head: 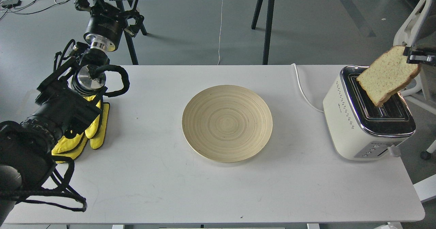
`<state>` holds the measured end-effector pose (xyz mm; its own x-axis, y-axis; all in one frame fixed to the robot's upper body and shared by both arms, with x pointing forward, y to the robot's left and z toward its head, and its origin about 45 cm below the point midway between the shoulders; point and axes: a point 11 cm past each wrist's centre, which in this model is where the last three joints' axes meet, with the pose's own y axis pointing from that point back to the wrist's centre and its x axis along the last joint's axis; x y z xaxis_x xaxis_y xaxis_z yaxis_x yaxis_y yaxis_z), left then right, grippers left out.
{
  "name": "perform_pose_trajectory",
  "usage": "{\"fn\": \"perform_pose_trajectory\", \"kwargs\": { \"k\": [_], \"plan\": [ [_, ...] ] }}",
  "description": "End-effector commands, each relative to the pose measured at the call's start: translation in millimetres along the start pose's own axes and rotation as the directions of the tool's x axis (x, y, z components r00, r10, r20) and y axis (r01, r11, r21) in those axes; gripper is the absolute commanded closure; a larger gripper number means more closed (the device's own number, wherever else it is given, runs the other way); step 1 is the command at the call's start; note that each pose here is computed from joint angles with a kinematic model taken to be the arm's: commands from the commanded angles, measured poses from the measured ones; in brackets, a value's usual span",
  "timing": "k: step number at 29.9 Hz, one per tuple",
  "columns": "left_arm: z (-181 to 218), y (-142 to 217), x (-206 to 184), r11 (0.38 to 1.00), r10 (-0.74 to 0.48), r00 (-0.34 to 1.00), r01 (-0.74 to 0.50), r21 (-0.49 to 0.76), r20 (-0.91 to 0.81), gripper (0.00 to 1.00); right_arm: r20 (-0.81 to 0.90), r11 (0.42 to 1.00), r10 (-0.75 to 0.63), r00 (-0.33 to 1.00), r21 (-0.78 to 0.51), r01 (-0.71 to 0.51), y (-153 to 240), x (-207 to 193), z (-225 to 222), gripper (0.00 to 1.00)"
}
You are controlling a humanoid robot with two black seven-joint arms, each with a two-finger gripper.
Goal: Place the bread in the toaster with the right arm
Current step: 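Lower the bread into the toaster slot and release it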
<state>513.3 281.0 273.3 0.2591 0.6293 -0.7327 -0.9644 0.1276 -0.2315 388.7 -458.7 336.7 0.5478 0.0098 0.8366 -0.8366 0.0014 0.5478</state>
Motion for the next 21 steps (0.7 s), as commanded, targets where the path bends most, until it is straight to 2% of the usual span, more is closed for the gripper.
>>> {"fn": "perform_pose_trajectory", "kwargs": {
  "k": [1,11,13,14,17,20,21],
  "plan": [
    [0.6,0.1,0.4,1.000,0.001,1.000,-0.001,-0.001,0.001,0.00,0.001,1.000,-0.007,1.000,0.003,0.007,-1.3,-2.9,-1.0,1.00],
    [0.3,0.0,0.0,1.000,0.000,1.000,0.000,-0.002,-0.001,0.00,-0.014,0.996,-0.075,0.997,0.046,0.075,-16.1,-28.4,-20.1,0.99],
    [0.3,0.0,0.0,1.000,0.000,1.000,0.000,-0.002,-0.001,0.00,-0.014,0.996,-0.080,0.997,0.048,0.080,-17.0,-30.6,-20.9,0.96],
    [0.1,0.0,0.0,1.000,0.000,1.000,0.000,-0.001,0.000,0.00,-0.014,0.996,-0.076,0.997,0.050,0.076,-16.9,-29.3,-21.4,0.91],
    [0.1,0.0,0.0,1.000,0.000,1.000,0.000,-0.001,0.000,0.00,-0.008,0.996,-0.068,0.998,0.055,0.068,-17.2,-27.1,-22.9,0.66],
    [0.1,0.0,0.0,1.000,0.000,1.000,0.000,-0.001,0.000,0.00,-0.002,0.996,-0.060,0.998,0.069,0.060,-17.0,-24.7,-25.4,0.26],
    [0.1,0.0,0.0,1.000,0.000,1.000,0.000,-0.001,-0.001,0.00,0.001,0.996,-0.058,0.998,0.075,0.058,-16.9,-24.0,-26.6,0.07]
  ]
}}
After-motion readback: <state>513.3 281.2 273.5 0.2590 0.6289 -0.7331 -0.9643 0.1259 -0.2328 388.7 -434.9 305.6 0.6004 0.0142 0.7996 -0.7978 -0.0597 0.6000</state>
